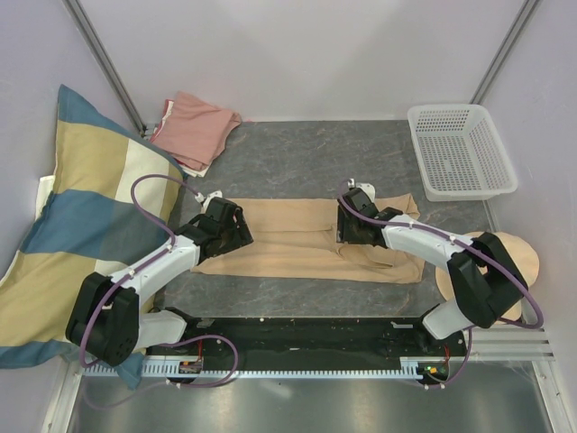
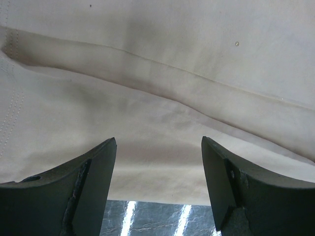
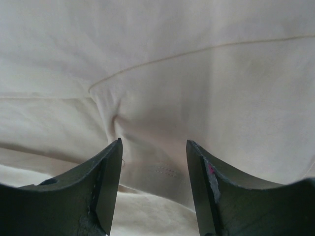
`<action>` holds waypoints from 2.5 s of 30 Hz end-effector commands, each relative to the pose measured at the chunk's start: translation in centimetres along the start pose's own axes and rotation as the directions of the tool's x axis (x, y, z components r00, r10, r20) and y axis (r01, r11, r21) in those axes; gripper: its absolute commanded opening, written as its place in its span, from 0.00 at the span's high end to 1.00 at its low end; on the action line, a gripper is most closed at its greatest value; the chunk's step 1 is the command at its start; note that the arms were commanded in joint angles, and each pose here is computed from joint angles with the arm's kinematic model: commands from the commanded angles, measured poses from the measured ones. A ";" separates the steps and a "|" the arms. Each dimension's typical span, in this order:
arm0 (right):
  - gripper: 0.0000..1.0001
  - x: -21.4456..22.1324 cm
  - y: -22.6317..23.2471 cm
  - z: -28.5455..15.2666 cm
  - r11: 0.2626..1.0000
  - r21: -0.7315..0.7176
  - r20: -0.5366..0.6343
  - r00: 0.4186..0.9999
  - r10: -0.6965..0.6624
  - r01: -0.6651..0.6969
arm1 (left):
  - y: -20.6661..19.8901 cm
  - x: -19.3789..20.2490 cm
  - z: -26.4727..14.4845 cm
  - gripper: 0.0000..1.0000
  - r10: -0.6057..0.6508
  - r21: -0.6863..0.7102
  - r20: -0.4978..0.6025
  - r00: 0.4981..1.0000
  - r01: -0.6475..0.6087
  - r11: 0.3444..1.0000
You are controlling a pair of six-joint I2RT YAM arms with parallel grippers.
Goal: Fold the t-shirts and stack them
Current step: Fold the other side of the tshirt into a rectangle, then rotate the tshirt 90 degrees
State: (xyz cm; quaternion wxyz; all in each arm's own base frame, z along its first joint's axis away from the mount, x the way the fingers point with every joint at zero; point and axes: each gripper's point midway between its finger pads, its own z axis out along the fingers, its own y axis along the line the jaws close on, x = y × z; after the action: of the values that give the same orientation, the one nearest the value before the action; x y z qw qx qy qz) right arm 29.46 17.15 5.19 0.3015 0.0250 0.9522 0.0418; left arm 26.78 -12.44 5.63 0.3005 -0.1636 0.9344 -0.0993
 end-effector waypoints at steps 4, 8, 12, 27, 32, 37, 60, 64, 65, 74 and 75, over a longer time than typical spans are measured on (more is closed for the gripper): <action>0.37 2.5 0.5 0.0 0.997 -0.075 -0.060 0.998 0.031 -0.036 | -0.3 0.0 -0.1 0.23 -0.030 0.015 0.011 0.999 0.030 0.999; 0.36 4.0 1.3 -1.4 0.985 -0.156 -0.100 0.993 0.058 -0.073 | -0.4 0.0 0.0 0.23 -0.032 0.015 0.007 0.999 0.032 0.999; 0.36 5.1 1.5 -2.6 0.976 -0.197 -0.131 0.989 0.063 -0.089 | -0.4 0.1 0.1 0.23 -0.034 0.016 0.004 0.999 0.034 0.999; 0.34 0.7 4.3 -7.0 0.934 -0.355 -0.015 0.999 0.031 -0.034 | -0.7 0.0 -0.2 0.23 -0.042 0.032 0.007 0.999 0.042 0.999; 0.34 -0.2 5.4 -6.3 0.931 -0.363 -0.023 0.999 0.030 -0.037 | -0.6 -0.3 -0.8 0.23 -0.038 0.047 0.030 0.999 0.037 0.998; 0.34 -0.3 6.0 -4.4 0.933 -0.359 -0.022 0.999 0.027 -0.034 | -0.2 0.1 -0.7 0.23 -0.034 0.038 0.025 0.999 0.033 0.999; 0.34 4.5 6.2 -1.6 0.924 -0.377 -0.155 0.988 0.006 -0.065 | 0.4 0.7 -0.5 0.23 -0.038 0.022 0.019 0.999 0.038 0.999; 0.34 5.4 6.6 -1.8 0.915 -0.397 -0.179 0.984 -0.004 -0.069 | 0.5 0.9 -0.4 0.23 -0.044 0.021 0.014 0.999 0.043 0.999; 0.34 5.8 6.7 -1.8 0.912 -0.403 -0.191 0.982 -0.008 -0.071 | 0.6 1.0 -0.4 0.23 -0.046 0.017 0.011 0.999 0.045 0.999; 0.33 6.0 7.6 -2.8 0.892 -0.447 -0.195 0.980 -0.026 -0.066 | 0.5 1.0 -0.4 0.23 -0.047 0.020 0.010 0.999 0.047 0.999; 0.33 6.0 7.8 -3.0 0.886 -0.458 -0.197 0.980 -0.029 -0.066 | 0.5 1.0 -0.4 0.23 -0.047 0.021 0.009 0.999 0.047 0.999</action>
State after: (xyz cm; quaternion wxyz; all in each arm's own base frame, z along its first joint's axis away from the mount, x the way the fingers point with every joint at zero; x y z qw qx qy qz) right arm 23.30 23.90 3.73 0.2018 -0.0339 0.9491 0.2396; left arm 25.19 -11.87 4.58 0.2909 -0.1693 0.9364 -0.0994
